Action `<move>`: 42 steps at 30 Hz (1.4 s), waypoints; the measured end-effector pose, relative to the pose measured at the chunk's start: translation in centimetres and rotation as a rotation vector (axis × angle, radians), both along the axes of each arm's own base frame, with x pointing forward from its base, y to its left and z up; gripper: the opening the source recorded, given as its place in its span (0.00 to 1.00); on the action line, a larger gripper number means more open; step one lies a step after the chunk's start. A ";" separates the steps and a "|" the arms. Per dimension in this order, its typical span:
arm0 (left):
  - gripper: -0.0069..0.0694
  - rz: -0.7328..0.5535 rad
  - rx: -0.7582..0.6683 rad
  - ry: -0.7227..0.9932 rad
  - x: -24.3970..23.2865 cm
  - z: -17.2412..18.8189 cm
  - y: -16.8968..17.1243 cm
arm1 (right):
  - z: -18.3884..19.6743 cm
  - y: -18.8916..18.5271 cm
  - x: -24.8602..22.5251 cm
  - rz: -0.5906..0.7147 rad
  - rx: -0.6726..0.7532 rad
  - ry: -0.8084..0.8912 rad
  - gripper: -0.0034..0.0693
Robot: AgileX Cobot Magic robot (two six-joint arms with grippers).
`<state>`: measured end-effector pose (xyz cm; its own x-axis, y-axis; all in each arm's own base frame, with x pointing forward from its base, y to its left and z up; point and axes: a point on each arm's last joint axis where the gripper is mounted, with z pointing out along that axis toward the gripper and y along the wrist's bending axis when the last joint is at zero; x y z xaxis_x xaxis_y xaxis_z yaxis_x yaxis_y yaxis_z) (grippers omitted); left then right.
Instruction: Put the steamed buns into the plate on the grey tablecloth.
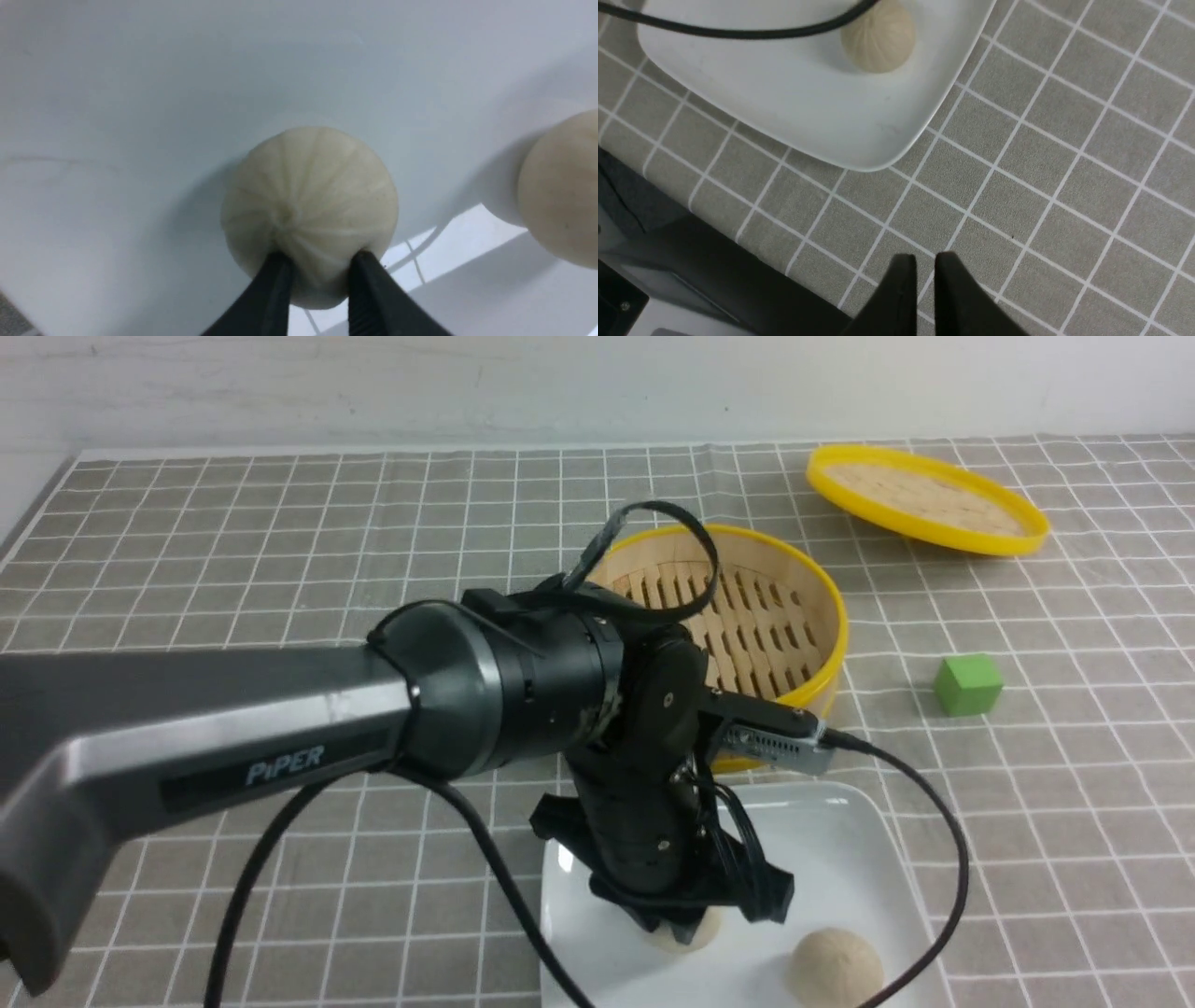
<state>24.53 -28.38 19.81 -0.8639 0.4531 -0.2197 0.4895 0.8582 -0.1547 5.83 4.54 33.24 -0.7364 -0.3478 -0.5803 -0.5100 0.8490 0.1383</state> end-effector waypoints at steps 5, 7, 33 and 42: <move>0.57 0.000 -0.020 -0.020 -0.1 1.1 0.1 | 1.0 -2.3 -4.0 -0.054 0.101 -0.167 0.16; 0.61 -0.001 -0.046 -0.043 -0.1 2.3 0.2 | 1.1 -3.2 -5.5 -0.075 0.140 -0.231 0.17; 0.14 -0.048 -0.048 -0.351 -4.3 16.1 7.4 | -5.5 -2.6 -2.4 -0.185 0.423 -0.739 0.03; 0.11 -0.048 -0.036 -0.349 -4.3 16.0 7.5 | -5.5 -2.6 -2.3 -0.186 0.430 -0.748 0.04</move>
<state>20.24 -20.88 35.85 -0.7117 0.4782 -0.5146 0.5580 0.8299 -0.0006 3.51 1.93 27.74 -0.1337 0.0986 -0.9861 -0.4537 0.8786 0.1494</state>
